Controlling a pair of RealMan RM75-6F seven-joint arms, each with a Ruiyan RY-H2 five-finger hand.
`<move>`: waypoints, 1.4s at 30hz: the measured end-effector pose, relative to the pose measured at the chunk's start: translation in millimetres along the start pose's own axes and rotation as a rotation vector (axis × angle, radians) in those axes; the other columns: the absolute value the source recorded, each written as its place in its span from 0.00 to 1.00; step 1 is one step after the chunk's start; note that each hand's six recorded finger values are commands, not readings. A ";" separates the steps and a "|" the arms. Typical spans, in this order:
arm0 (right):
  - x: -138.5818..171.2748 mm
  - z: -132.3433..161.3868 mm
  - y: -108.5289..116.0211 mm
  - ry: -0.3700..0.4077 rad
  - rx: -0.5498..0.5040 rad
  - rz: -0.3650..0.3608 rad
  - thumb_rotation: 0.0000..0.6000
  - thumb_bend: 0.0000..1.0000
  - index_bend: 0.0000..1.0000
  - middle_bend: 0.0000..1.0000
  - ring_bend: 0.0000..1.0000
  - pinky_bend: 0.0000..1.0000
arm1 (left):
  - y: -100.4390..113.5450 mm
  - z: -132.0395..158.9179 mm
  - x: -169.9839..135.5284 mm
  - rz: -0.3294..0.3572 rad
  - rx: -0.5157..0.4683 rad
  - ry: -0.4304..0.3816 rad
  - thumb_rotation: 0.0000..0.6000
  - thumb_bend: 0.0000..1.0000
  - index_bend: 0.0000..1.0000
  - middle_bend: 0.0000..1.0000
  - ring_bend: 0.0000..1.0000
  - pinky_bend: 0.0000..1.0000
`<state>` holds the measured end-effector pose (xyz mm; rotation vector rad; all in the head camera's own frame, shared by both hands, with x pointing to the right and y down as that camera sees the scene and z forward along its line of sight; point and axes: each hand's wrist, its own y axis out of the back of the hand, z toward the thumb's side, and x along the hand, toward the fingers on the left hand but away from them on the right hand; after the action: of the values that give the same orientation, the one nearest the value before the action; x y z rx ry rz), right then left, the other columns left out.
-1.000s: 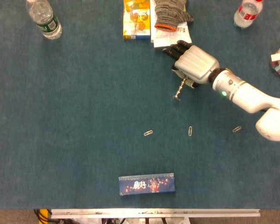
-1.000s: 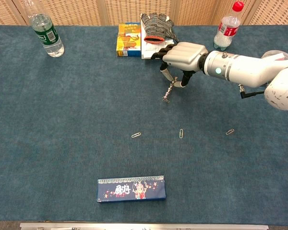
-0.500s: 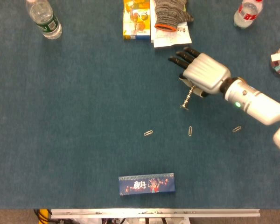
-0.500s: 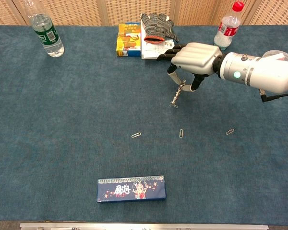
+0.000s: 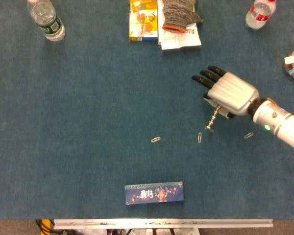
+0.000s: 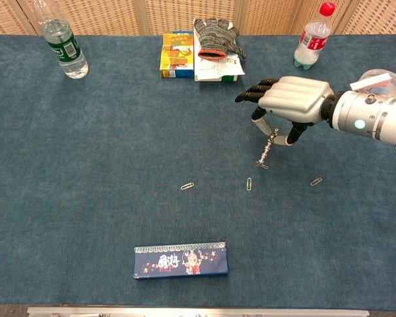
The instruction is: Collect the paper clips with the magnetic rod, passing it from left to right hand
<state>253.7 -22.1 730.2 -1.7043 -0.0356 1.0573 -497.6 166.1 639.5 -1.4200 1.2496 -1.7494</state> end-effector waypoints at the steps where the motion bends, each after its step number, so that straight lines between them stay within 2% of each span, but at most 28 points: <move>1: 1.0 0.5 -1.9 0.000 -0.001 0.005 1.00 0.32 0.64 0.08 0.00 0.08 | 1.1 0.5 0.2 0.002 0.001 -0.001 1.00 0.36 0.08 0.00 0.00 0.00; 23: -15.1 27.1 -31.9 0.054 -0.009 0.076 1.00 0.32 0.64 0.08 0.00 0.08 | -2.5 -12.4 -7.9 -0.001 -0.025 0.025 1.00 0.36 0.08 0.00 0.00 0.00; 34: -17.3 24.8 -30.0 0.046 0.002 0.071 1.00 0.32 0.64 0.08 0.00 0.08 | -5.8 -17.3 -11.1 -0.001 -0.036 0.032 1.00 0.36 0.08 0.00 0.00 0.00; 42: 0.5 3.7 -21.3 -0.011 0.029 0.059 1.00 0.32 0.64 0.08 0.00 0.08 | -5.8 -15.9 -9.9 0.002 -0.035 0.028 1.00 0.36 0.08 0.00 0.00 0.00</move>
<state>261.4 -10.1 746.5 -1.6827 0.0234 1.1058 -509.1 181.9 640.4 -1.4181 1.3019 -1.7598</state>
